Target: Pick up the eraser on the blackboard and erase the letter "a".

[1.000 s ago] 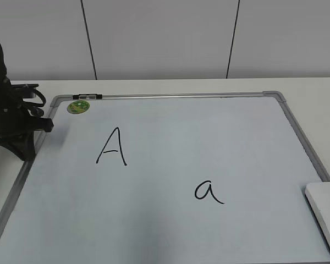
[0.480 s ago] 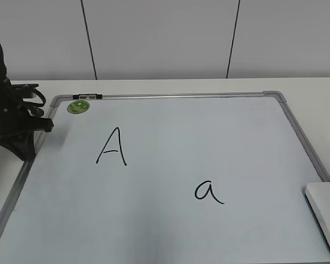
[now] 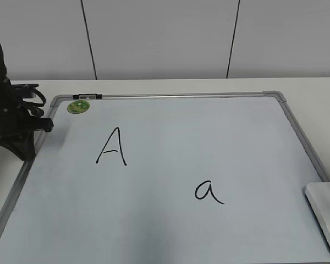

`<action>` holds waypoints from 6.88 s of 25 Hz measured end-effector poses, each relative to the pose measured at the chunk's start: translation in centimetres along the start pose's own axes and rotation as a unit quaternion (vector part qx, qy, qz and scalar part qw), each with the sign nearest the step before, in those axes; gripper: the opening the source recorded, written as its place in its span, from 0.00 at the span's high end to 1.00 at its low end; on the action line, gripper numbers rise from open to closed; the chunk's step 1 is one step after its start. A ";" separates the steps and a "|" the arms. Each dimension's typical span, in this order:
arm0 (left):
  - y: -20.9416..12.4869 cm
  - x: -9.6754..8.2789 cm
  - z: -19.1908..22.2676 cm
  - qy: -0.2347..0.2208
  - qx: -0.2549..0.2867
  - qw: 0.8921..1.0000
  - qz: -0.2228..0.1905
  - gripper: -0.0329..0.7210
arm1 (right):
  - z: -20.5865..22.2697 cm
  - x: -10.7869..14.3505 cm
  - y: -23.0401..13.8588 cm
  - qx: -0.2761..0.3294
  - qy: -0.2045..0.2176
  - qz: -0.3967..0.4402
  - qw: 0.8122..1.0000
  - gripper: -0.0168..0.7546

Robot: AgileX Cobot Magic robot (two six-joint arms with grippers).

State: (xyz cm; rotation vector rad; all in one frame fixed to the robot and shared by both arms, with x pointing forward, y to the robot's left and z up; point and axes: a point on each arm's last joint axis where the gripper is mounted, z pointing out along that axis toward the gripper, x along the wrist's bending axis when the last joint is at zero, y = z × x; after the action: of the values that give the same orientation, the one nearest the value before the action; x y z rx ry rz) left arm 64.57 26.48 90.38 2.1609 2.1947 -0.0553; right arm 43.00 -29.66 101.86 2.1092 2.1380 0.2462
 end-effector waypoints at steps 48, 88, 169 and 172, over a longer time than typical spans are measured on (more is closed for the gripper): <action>0.0 -0.1 0.0 -0.005 0.000 1.000 -0.003 0.85 | 11.3 0.4 4.2 0.084 0.028 0.002 0.996 0.31; 0.0 -0.2 0.0 -0.010 0.000 1.000 -0.006 0.82 | 11.9 12.6 15.4 0.156 0.056 -0.141 0.976 0.31; 0.0 -0.4 0.0 -0.020 0.000 1.000 -0.012 0.79 | 1.3 5.5 11.7 -0.004 -0.084 -0.058 0.995 0.31; 0.0 -0.4 0.0 -0.020 0.000 1.000 -0.012 0.79 | 1.5 4.2 11.6 0.008 -0.065 -0.043 0.997 0.31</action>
State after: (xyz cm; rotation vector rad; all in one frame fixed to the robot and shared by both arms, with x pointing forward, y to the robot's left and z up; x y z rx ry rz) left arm 64.57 26.11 90.41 2.1140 2.1992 -0.0991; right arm 54.63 -25.31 102.83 1.9766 2.1552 0.0808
